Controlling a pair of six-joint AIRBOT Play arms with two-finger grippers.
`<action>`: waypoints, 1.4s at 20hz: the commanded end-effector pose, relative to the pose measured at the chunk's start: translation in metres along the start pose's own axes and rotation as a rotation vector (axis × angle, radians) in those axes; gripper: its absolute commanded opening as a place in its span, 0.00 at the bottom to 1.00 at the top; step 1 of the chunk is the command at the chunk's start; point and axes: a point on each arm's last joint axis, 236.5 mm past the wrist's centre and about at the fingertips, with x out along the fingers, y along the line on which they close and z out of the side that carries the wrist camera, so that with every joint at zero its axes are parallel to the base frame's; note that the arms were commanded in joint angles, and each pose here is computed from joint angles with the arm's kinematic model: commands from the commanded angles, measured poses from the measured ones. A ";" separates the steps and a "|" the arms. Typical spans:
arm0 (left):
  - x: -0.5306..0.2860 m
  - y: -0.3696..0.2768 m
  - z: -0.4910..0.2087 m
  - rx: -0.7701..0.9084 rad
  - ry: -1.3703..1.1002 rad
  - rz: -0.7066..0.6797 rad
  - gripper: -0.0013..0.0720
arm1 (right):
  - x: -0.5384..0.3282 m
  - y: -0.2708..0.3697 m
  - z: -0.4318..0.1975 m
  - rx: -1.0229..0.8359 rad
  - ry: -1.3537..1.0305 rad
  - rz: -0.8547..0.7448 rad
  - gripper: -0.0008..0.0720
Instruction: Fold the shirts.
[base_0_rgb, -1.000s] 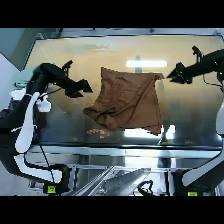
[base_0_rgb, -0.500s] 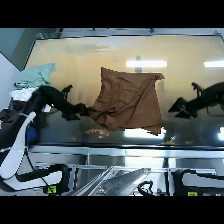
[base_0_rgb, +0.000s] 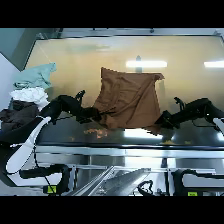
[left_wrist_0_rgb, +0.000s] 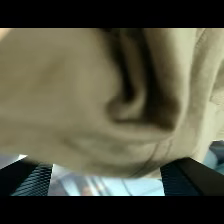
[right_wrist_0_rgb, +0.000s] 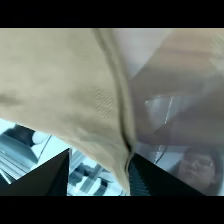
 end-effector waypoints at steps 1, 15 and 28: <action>0.017 -0.019 -0.006 -0.026 0.008 -0.053 0.96 | 0.018 0.002 0.000 -0.041 0.008 -0.022 0.60; -0.008 -0.017 0.000 0.012 0.017 -0.035 0.58 | 0.017 0.002 0.001 -0.047 0.006 -0.020 0.31; -0.032 -0.006 0.046 0.006 -0.101 -0.033 0.16 | 0.017 0.002 0.003 -0.047 -0.004 -0.023 0.30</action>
